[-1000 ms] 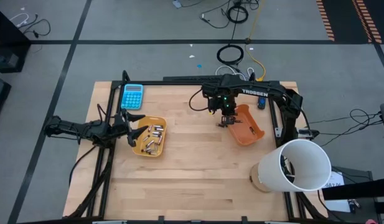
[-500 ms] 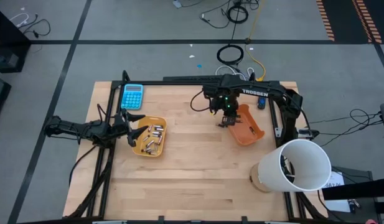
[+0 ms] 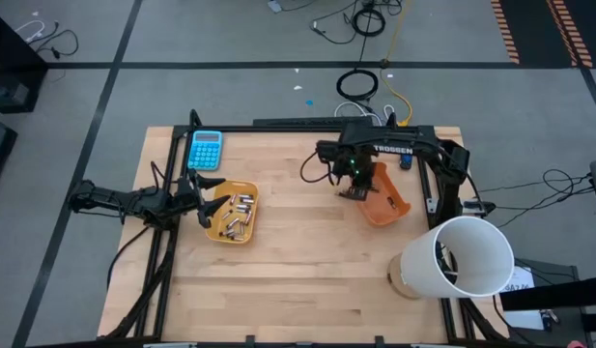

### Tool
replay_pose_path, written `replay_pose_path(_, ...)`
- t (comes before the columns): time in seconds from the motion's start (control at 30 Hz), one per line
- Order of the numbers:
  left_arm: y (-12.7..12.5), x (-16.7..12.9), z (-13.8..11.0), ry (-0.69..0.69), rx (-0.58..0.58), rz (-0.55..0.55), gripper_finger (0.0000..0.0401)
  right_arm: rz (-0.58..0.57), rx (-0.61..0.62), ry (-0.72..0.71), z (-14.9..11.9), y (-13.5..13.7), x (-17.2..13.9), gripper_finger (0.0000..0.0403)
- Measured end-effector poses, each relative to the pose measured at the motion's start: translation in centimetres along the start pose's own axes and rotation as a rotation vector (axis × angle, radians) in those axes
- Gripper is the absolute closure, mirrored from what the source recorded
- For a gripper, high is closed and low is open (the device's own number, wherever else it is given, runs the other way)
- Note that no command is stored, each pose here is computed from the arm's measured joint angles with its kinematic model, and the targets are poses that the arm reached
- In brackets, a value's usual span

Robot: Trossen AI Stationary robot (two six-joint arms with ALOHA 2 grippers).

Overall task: Sort batteries
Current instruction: Put the black battery into the orange bin

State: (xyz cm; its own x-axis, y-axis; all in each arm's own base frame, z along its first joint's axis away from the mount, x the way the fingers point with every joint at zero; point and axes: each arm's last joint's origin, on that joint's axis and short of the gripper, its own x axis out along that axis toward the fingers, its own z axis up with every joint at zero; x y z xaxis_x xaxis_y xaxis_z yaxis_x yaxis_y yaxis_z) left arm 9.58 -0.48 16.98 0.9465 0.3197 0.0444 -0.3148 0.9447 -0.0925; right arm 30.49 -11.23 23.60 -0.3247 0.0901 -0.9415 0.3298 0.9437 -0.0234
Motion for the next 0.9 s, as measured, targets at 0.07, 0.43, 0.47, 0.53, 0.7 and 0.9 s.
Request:
replay_pose_path(0.07, 0.0, 0.0, 0.0, 0.000, 0.000, 0.000, 0.0120, -0.002, 0.001, 0.003, 0.0, 0.0, 0.1, 0.0287)
replay_pose_path(0.43, 0.0, 0.0, 0.0, 0.000, 0.000, 0.000, 0.0120, -0.091, -0.013, -0.203, 0.9, 0.8, -4.4, 0.0242)
replay_pose_path(0.47, 0.0, 0.0, 0.0, 0.000, 0.000, 0.000, 0.0120, -0.093, -0.028, -0.227, 1.3, 1.2, -4.8, 0.0242)
replay_pose_path(0.53, 0.0, 0.0, 0.0, 0.000, 0.000, 0.000, 0.0120, -0.097, -0.062, -0.241, 2.2, 1.9, -5.1, 0.0243)
replay_pose_path(0.7, 0.0, 0.0, 0.0, 0.000, 0.000, 0.000, 0.0120, -0.113, -0.173, -0.223, 6.0, 3.5, -4.4, 0.0243)
replay_pose_path(0.9, 0.0, 0.0, 0.0, 0.000, 0.000, 0.000, 0.0120, -0.120, -0.317, -0.128, 10.1, 4.3, -1.1, 0.0243)
